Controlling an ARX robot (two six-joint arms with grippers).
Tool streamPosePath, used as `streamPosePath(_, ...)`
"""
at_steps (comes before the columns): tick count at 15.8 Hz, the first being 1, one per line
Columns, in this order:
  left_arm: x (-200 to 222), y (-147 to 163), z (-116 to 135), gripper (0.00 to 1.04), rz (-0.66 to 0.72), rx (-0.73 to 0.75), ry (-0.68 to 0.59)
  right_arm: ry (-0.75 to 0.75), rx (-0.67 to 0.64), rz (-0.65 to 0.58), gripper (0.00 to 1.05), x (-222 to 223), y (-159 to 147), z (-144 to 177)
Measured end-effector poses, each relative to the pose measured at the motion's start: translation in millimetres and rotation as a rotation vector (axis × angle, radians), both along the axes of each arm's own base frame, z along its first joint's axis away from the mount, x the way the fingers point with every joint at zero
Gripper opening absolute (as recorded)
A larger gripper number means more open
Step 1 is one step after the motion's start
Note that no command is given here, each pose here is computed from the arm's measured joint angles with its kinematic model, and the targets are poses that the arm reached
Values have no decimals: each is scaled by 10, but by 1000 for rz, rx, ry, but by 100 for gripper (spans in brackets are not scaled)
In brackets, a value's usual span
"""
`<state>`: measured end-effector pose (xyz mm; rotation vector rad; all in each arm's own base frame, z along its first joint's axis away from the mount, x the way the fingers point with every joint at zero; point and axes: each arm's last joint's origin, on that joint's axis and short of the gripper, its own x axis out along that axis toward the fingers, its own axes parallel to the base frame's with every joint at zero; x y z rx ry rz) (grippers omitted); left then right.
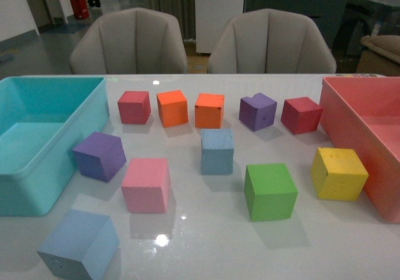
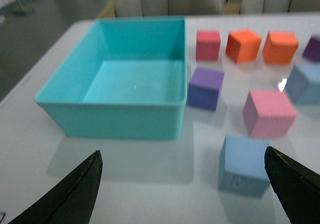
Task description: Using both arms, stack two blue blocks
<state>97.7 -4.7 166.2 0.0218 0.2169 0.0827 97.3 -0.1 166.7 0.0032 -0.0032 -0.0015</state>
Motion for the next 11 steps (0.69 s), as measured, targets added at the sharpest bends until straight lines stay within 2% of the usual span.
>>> streamPosePath(1,19,-59,76,98,7,36,60,-2,-1,2,98,0,1,1)
streamPosePath(4,-6,-195,403,98,-43,49,-28,-1,-1,2,98,0,1,1)
streamPosePath(5,17,-249,401,98,-90,52,-21,0,-1,2,98,0,0,0)
streamPosePath(7,262,-351,337,98,-176,48,22,-1,-1,2,98,0,1,1)
streamPosePath(9,542,-486,169,98,-290,56,110,-1,-1,2,98,0,1,1)
streamPosePath(11,870,-543,-56,98,-352,43,275,-1,-1,2,98,0,1,1)
